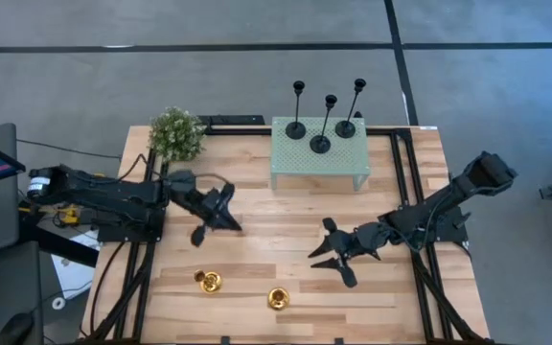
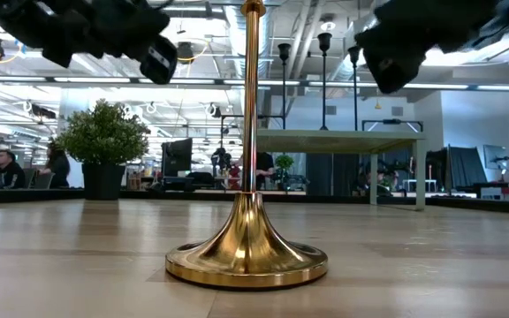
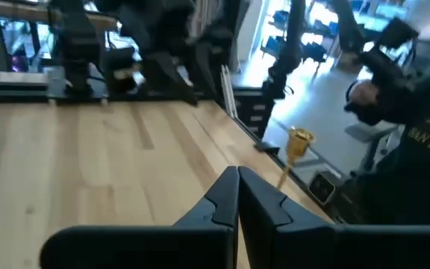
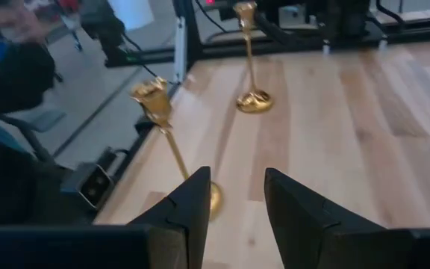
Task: Pick & Place candle stick holders
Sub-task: Put the left gold candle holder on the shelf
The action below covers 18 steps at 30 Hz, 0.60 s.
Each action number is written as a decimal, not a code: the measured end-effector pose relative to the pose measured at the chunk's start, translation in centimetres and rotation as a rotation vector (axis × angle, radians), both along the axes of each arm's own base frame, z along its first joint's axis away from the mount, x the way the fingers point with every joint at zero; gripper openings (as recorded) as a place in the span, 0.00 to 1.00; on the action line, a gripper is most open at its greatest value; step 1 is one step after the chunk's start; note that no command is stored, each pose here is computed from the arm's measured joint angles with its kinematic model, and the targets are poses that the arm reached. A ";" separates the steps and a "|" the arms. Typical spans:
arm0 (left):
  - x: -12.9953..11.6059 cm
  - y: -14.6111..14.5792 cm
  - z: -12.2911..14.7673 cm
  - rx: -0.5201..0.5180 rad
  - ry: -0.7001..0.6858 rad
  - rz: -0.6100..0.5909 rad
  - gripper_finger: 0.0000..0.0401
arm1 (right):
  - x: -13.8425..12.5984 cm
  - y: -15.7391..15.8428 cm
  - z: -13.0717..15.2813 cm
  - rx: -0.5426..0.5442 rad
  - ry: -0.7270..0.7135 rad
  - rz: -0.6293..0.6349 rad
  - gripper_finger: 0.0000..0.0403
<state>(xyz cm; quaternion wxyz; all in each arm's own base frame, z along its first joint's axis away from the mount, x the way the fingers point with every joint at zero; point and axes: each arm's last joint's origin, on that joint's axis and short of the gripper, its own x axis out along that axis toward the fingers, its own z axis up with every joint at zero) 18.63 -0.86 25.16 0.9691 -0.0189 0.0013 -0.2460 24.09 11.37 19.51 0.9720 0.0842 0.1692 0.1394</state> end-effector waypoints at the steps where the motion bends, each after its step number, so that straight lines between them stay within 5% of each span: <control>1: 0.2 -0.7 -0.2 0.007 0.006 -0.002 0.01 | 0.0 0.1 0.2 0.012 -0.008 0.001 0.29; 9: 2.5 -5.5 -1.3 0.065 0.099 0.043 0.01 | -0.3 -0.1 1.8 0.052 -0.096 -0.007 0.29; 18: 4.8 -6.9 0.2 0.073 0.105 0.032 0.01 | -0.2 -0.5 2.0 0.057 -0.106 -0.026 0.29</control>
